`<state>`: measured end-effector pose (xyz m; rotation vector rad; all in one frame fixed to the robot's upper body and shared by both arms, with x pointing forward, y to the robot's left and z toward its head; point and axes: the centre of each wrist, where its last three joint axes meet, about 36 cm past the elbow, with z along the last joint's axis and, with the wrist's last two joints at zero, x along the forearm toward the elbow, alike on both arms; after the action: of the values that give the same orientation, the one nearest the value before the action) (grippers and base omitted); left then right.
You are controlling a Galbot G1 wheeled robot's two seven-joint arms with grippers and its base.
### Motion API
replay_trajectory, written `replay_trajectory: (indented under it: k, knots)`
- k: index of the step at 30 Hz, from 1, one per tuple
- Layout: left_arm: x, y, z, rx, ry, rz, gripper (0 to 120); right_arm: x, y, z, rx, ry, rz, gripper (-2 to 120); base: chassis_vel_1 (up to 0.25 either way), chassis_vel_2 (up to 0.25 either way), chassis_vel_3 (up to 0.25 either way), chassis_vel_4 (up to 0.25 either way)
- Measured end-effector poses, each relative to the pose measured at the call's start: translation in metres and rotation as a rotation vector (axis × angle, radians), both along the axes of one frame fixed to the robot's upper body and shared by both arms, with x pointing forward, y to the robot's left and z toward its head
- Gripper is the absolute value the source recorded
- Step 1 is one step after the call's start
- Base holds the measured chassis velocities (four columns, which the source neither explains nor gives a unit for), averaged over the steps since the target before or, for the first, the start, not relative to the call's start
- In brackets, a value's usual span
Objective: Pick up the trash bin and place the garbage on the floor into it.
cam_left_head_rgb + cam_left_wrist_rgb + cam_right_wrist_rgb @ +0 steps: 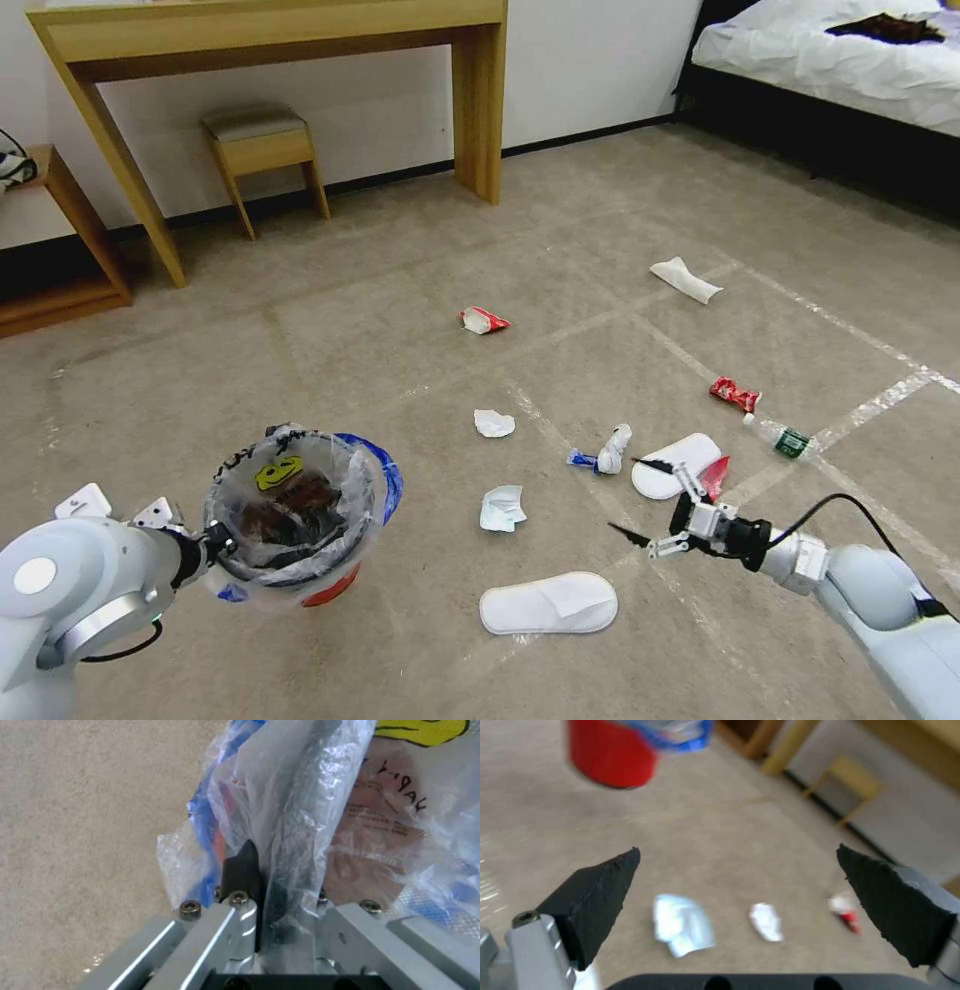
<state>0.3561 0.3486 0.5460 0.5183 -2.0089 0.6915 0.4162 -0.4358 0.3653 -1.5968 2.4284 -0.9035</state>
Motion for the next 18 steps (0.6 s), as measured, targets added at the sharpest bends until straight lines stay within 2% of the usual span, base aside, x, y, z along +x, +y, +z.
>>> replay_trajectory:
  k: [8,18]
  knots:
    - [0.008,0.001,-0.002,-0.006,-0.002,-0.013,4,0.002,-0.015,0.01,-0.137,0.101,0.104,100,0.0,0.0,0.0,0.0]
    - [0.003,-0.003,-0.006,-0.018,0.0,-0.015,4,-0.004,-0.019,0.0,-0.265,0.196,0.195,100,0.0,0.0,0.0,0.0]
